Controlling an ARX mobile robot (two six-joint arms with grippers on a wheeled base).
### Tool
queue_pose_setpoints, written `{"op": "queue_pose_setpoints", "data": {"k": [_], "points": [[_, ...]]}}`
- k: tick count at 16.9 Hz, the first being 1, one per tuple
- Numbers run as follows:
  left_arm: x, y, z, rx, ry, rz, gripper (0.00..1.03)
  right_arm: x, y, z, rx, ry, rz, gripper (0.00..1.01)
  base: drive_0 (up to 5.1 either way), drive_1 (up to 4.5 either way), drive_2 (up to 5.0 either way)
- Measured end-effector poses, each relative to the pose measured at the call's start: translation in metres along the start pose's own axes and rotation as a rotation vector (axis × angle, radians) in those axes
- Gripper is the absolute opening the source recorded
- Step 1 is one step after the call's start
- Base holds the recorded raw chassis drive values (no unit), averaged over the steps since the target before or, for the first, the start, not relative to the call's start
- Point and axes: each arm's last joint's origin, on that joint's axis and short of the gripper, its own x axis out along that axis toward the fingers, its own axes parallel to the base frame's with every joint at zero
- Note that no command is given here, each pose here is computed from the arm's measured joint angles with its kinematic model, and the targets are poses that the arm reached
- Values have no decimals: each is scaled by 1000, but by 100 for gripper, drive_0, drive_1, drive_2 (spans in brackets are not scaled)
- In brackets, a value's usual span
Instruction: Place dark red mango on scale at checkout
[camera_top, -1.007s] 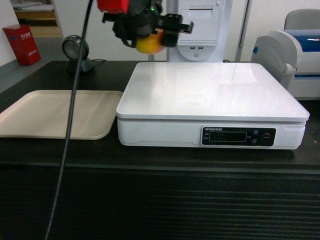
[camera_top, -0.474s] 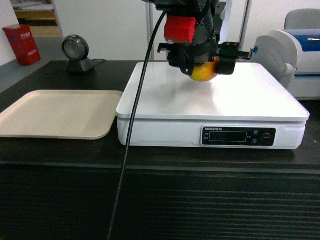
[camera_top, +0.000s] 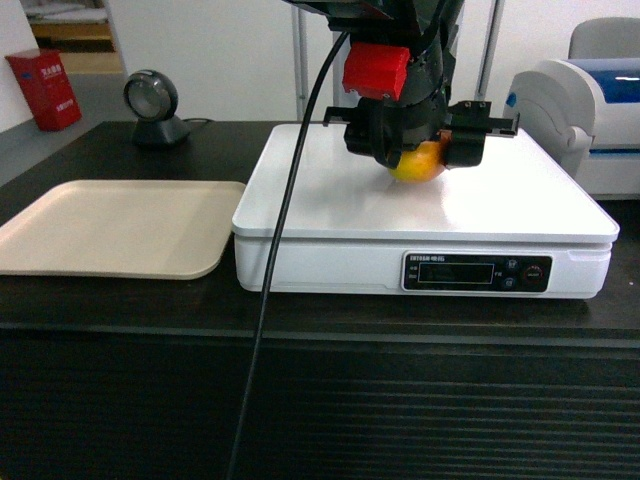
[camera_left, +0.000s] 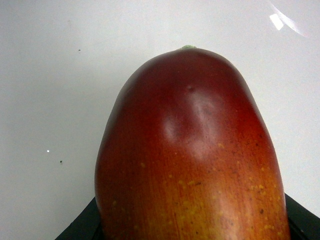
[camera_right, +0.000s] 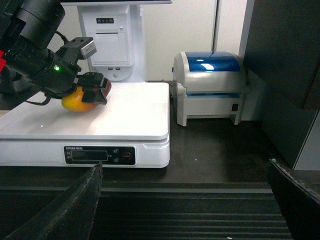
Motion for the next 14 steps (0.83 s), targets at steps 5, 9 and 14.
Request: {"op": "queue_pose_setpoints", "data": {"k": [5,9,14], "points": [[4,-1,-6,4,18,0,77,0,0,0,0,0,0,98,0,0,0],[5,1,-6,0,2,2,97,0,0,0,0,0,0,98,0,0,0],[-10,14,15,-28,-113,8,98,0,0,0,0,0,0,98,0,0,0]]}}
